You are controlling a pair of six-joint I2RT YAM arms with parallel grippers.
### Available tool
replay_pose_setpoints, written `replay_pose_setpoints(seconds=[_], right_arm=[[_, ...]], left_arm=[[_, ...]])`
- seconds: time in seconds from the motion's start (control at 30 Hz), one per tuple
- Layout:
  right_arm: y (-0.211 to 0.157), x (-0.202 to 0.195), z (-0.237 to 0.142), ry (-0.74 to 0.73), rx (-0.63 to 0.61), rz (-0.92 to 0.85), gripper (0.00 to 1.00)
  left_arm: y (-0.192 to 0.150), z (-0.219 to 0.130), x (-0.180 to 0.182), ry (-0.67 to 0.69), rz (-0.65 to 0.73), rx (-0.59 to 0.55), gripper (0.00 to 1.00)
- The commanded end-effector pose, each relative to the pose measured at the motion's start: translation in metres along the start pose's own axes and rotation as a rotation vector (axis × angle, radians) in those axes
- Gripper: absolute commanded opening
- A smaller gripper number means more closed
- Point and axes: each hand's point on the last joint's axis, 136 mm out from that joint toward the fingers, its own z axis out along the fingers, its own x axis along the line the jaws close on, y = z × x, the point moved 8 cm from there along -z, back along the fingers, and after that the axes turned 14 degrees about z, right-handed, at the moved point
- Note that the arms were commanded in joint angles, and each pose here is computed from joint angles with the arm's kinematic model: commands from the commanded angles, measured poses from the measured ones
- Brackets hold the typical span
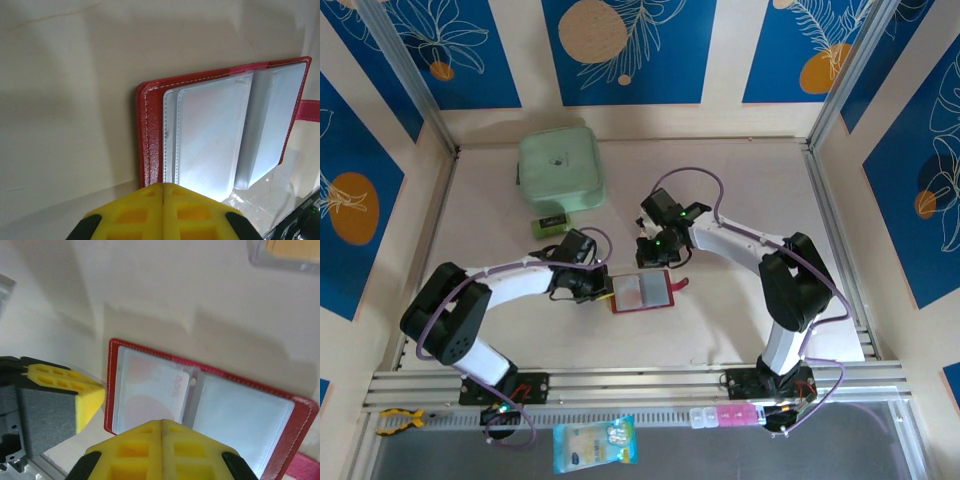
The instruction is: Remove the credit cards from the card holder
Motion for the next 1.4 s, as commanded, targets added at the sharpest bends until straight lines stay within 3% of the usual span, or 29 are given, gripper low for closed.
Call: replay_pose_setpoints(seconds=[0.0,0.4,0.7,1.37], right_arm=[[-0.009,0.006,-0.004,0.043,0.010,0.047,0.00],[-0.023,0.004,0.020,0.076,0.104,0.125,0.00],[-0.028,0.009,0.043,0.119,0.179,0.192,0.20],[-0.033,-0.002,0.068,0.009,0.218,0.218,0.24]], left_arm=[[-0.006,0.004,0.000,-0.014,-0.003,0.019,0.08],[-0.012,0.011,0.007,0.013,-0.013,0.059,0.06],[-0.014,0.013,0.012,0.049,-0.015,0.073,0.05],[-0.011,0.012,0.013,0.079,-0.009,0.075,0.05]])
